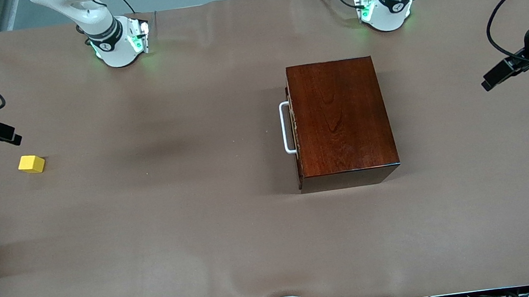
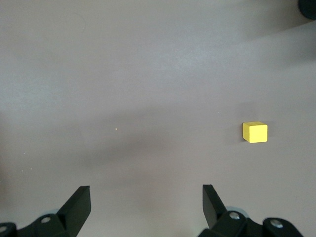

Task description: Open drawer, take yellow block, close drawer

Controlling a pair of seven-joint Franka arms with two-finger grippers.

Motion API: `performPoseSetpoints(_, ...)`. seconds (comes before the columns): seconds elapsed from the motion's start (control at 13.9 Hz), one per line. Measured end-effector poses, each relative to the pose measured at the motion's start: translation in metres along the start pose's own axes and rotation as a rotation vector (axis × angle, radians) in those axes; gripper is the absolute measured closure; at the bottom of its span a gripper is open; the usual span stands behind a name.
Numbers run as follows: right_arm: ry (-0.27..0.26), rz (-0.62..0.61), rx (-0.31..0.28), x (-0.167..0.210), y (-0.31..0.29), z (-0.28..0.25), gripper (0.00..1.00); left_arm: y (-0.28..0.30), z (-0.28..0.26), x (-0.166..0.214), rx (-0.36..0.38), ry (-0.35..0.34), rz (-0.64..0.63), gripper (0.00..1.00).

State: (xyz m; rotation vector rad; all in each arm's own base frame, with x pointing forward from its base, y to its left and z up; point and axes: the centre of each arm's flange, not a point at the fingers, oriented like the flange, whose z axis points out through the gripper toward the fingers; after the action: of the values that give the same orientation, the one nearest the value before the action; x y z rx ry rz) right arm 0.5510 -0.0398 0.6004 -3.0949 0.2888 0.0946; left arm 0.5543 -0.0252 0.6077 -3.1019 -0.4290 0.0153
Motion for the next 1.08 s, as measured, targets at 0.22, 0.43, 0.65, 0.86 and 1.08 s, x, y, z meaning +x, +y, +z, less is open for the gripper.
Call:
performPoseSetpoints(0.22, -0.014, -0.005, -0.002, -0.002, 0.000, 0.001, 0.00, 0.013, -0.004, -0.010, 0.009, -0.029, 0.135, 0.00)
performPoseSetpoints(0.43, -0.015, -0.036, -0.001, -0.002, 0.000, 0.001, 0.00, 0.012, -0.020, -0.014, 0.006, -0.027, 0.299, 0.00)
performPoseSetpoints(0.65, -0.010, -0.043, -0.001, -0.002, -0.001, -0.001, 0.00, 0.011, -0.023, -0.014, 0.005, -0.026, 0.347, 0.00)
performPoseSetpoints(0.86, 0.001, -0.043, 0.000, -0.002, -0.001, -0.006, 0.00, 0.016, -0.023, -0.016, 0.006, -0.027, 0.357, 0.00)
performPoseSetpoints(1.08, 0.007, -0.044, 0.000, -0.001, -0.001, -0.009, 0.00, 0.017, -0.023, -0.017, 0.006, -0.027, 0.359, 0.00)
